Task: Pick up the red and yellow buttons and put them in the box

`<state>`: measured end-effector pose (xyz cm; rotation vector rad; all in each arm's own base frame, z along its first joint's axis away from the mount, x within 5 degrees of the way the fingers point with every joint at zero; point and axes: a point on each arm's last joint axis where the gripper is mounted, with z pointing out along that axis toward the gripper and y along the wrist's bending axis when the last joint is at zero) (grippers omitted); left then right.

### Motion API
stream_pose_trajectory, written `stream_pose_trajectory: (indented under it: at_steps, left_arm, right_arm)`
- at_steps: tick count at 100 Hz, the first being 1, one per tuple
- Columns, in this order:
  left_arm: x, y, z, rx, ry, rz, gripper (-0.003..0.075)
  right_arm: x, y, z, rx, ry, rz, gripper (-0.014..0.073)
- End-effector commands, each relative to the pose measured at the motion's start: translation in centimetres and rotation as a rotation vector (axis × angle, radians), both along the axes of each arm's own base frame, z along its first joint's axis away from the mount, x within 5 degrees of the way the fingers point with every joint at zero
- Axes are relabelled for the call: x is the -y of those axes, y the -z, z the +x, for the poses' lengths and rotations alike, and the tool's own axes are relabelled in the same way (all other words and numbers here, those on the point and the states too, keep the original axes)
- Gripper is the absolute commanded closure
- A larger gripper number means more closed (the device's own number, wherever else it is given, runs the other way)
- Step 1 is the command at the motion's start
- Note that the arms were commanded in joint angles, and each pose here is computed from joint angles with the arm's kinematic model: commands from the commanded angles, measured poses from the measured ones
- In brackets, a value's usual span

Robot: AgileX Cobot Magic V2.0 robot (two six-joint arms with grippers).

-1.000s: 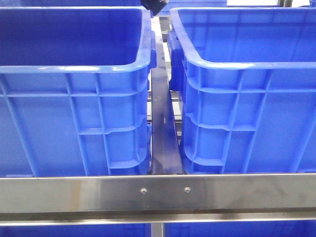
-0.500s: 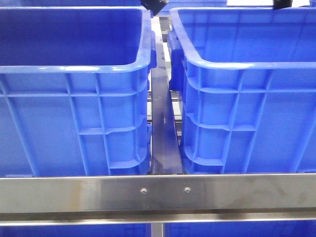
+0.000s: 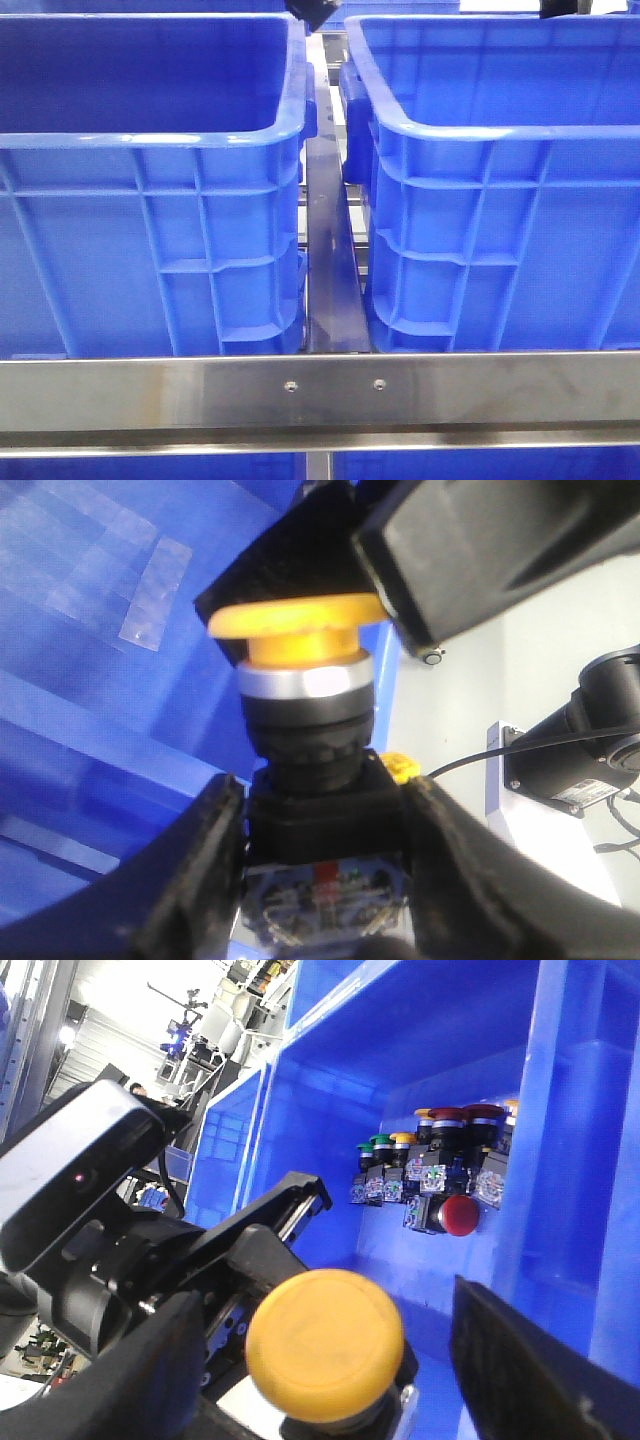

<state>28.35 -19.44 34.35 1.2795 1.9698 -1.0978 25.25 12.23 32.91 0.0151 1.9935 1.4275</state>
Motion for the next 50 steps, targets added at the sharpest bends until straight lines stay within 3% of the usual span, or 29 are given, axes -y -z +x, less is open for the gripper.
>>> stream_pose_trajectory:
  at_steps: [1, 16, 35, 50]
  left_arm:
    - [0.15, -2.93, -1.13, 0.039, -0.004, -0.104, 0.0574]
    - [0.15, -2.93, -1.13, 0.039, -0.004, -0.104, 0.0574]
    - [0.15, -2.93, -1.13, 0.039, -0.004, -0.104, 0.0574]
    - [0.15, -2.93, -1.13, 0.039, -0.004, -0.104, 0.0574]
  right_arm:
    - [-0.08, -2.12, -0.37, 0.056, -0.016, 0.073, 0.0057]
    - [-0.08, -2.13, -0.38, 0.062, -0.017, 0.069, 0.0079]
    - [-0.14, -2.16, -0.46, 0.073, -0.029, 0.067, 0.0340]
    - [-0.14, -2.16, -0.47, 0.075, -0.031, 0.066, 0.0377]
